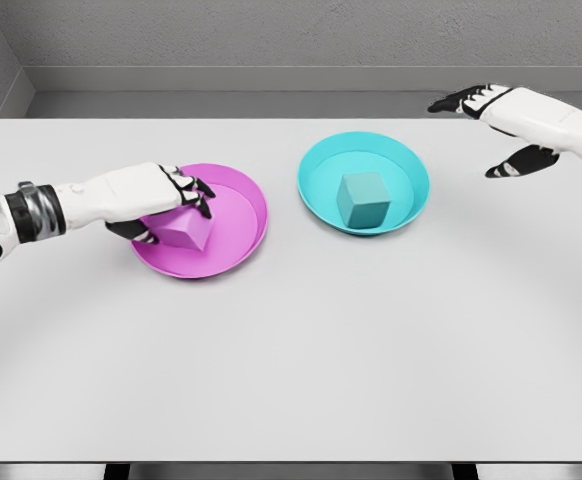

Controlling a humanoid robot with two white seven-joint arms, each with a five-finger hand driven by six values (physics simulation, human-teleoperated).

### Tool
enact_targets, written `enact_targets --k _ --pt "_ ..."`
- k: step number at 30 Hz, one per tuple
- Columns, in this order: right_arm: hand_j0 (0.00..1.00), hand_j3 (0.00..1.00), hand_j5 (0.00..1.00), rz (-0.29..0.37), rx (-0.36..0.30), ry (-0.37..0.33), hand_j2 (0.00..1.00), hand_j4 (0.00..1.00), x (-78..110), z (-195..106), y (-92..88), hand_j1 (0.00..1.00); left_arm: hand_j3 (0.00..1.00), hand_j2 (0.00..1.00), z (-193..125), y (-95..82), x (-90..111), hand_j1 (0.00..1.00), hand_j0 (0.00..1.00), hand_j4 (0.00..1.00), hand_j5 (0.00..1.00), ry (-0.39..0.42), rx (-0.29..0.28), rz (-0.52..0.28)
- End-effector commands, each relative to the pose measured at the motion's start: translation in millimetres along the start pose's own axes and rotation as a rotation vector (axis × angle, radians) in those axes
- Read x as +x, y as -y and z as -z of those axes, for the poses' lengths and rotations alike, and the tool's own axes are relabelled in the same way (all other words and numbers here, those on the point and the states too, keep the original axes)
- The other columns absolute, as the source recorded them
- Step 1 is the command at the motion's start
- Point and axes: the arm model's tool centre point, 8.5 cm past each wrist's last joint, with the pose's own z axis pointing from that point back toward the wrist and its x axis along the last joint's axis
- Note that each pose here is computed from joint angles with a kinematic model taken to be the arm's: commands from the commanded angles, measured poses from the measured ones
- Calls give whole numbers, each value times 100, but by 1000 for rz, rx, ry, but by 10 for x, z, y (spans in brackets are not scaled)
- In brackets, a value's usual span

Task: Place the blocks in the corresponding plates according to their colors

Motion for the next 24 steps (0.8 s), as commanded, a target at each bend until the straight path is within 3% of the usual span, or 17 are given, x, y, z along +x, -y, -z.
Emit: enact_targets --k 1,13,16,23,24 --pt "100 100 100 -1 -12 -17 100 100 -44 -77 54 100 100 100 42 10 9 100 100 100 100 5 2 -12" --pt "100 100 100 -1 37 -48 100 100 -103 -210 -90 100 100 100 71 -34 -66 100 100 100 100 -11 13 -20" --pt "100 100 100 2 45 -54 100 100 -117 -235 -120 100 100 100 179 54 -89 100 100 100 100 -15 15 -58" --pt "100 100 100 2 45 -54 100 100 -115 -237 -121 100 100 100 174 53 -105 100 100 100 100 -20 22 -61" --pt "100 100 100 -12 25 -64 100 100 -139 -280 -9 100 100 100 161 73 -139 100 100 100 100 -31 19 -68"
